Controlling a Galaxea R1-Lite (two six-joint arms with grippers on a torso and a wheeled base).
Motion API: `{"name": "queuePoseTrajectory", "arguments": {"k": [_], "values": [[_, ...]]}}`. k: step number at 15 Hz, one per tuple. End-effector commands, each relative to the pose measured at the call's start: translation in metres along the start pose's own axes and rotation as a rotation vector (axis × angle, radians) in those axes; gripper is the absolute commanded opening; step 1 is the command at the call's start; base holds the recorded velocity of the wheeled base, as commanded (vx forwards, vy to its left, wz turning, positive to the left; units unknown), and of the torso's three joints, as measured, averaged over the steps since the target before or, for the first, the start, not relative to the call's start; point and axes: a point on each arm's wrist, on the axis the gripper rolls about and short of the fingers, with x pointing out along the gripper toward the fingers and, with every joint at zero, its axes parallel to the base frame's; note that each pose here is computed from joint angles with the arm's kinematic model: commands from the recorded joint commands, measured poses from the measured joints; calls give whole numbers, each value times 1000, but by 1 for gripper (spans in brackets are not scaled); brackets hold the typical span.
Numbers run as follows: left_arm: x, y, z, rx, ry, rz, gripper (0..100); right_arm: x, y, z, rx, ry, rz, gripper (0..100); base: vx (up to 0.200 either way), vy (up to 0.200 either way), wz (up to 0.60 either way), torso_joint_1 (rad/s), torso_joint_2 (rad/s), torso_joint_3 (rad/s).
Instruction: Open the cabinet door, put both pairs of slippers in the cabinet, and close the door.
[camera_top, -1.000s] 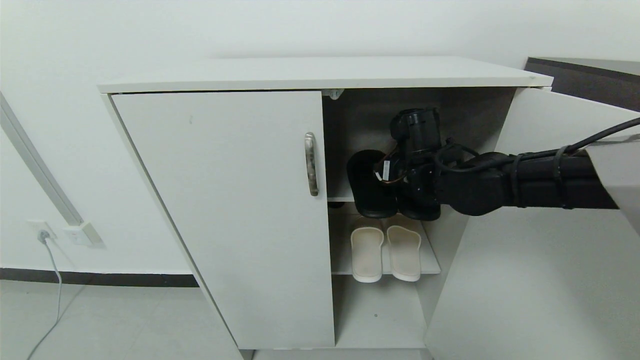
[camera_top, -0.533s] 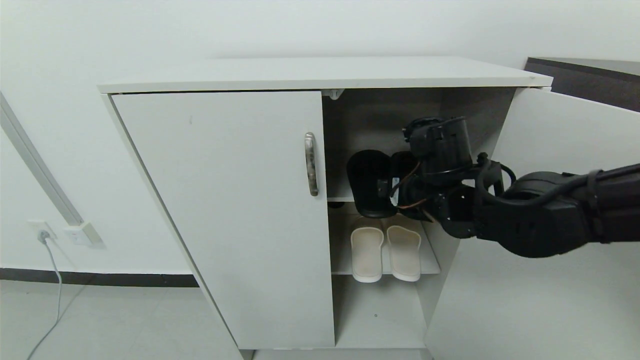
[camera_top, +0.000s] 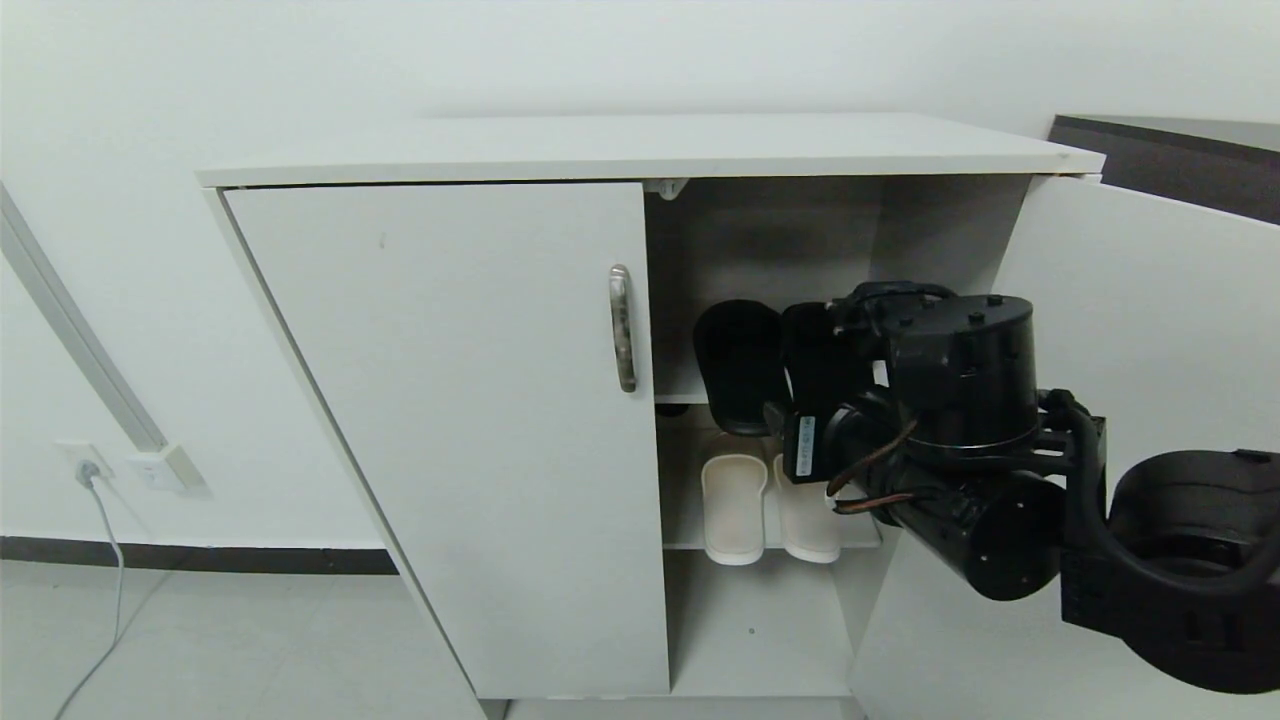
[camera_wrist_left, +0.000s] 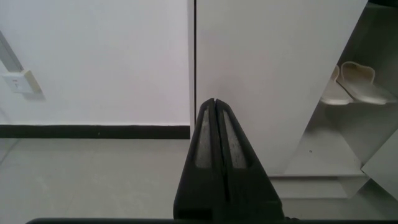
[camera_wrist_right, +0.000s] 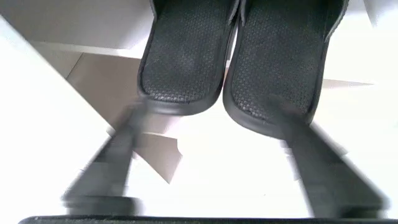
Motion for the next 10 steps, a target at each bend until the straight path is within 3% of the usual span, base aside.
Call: {"name": "queuePoseTrajectory", "arguments": {"k": [1,10], "values": [[0,0,0,-1,1,0,0,1,1,-4,-3,9,0,0,0,0,0,0,0,0],[0,0,0,-1,0,0,0,11,7,-18,-14,15,-7,0,0,0,0,0,0,0]]}}
